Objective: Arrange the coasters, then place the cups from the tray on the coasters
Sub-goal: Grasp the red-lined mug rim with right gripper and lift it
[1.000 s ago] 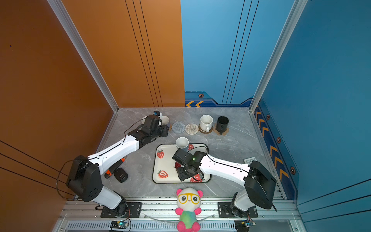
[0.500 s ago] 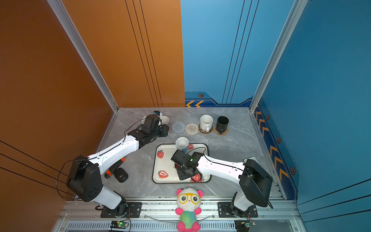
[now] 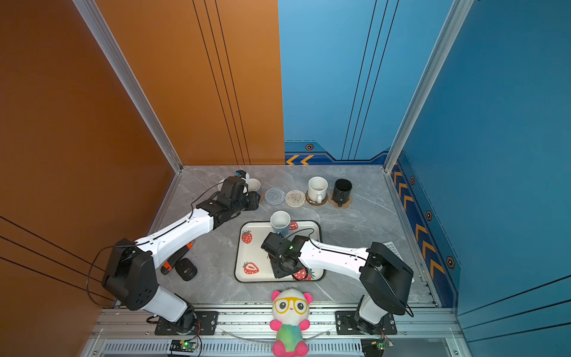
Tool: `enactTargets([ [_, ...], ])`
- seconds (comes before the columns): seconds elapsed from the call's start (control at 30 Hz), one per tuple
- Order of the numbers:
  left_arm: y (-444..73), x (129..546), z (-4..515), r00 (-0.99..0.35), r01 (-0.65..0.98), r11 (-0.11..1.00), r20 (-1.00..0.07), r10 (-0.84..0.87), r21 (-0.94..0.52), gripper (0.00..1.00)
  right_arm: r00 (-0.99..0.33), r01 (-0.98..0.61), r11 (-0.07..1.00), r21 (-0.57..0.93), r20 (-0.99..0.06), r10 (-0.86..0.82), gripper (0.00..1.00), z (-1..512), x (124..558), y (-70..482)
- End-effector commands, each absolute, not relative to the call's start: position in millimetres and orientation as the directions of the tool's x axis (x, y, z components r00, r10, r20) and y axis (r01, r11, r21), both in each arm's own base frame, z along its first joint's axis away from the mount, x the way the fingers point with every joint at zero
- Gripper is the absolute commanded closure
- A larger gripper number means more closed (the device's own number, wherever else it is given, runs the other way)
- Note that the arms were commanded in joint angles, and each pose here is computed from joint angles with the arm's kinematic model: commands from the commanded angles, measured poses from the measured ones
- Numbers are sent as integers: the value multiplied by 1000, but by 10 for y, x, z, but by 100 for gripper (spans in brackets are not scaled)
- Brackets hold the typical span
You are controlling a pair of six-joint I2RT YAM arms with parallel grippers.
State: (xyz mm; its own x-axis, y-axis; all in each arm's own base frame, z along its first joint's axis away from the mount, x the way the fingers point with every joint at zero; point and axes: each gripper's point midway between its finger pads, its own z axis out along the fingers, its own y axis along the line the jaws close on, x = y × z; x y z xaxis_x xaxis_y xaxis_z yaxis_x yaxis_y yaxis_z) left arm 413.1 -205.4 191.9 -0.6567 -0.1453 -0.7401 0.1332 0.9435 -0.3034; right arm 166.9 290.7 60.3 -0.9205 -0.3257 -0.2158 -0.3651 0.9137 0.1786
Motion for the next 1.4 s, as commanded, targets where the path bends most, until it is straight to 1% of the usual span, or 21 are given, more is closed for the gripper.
enactTargets([
  [0.0, -2037, 4126, 1989, -647, 142, 932, -744, -167, -333, 54, -923, -354, 918, 180, -223, -313, 67, 553, 1671, 2937],
  [0.07, -2033, 4130, 1987, -648, 140, 932, -743, -168, -333, 54, -924, -352, 918, 180, -225, -310, 69, 553, 1675, 2938],
  [0.3, -2032, 4121, 1996, -646, 141, 932, -744, -169, -334, 54, -923, -353, 919, 177, -226, -311, 83, 561, 1675, 2935],
  [0.4, -2029, 4124, 1991, -647, 141, 932, -743, -169, -334, 54, -922, -354, 920, 166, -229, -313, 93, 574, 1681, 2921],
  [0.43, -2024, 4126, 1987, -648, 140, 932, -743, -169, -334, 54, -921, -353, 922, 159, -231, -313, 99, 577, 1688, 2911],
  [0.47, -2032, 4124, 2001, -646, 143, 931, -744, -170, -336, 54, -920, -355, 922, 155, -233, -315, 100, 589, 1689, 2907],
  [0.7, -2041, 4134, 1995, -647, 146, 929, -744, -170, -340, 54, -907, -374, 920, 120, -253, -336, 100, 656, 1696, 2878],
  [1.03, -2037, 4142, 1995, -647, 146, 928, -743, -173, -343, 54, -888, -380, 918, 112, -323, -328, 100, 834, 1728, 2811],
  [1.37, -2027, 4138, 1976, -649, 143, 929, -741, -173, -342, 54, -882, -387, 915, 117, -337, -329, 100, 904, 1704, 2756],
])
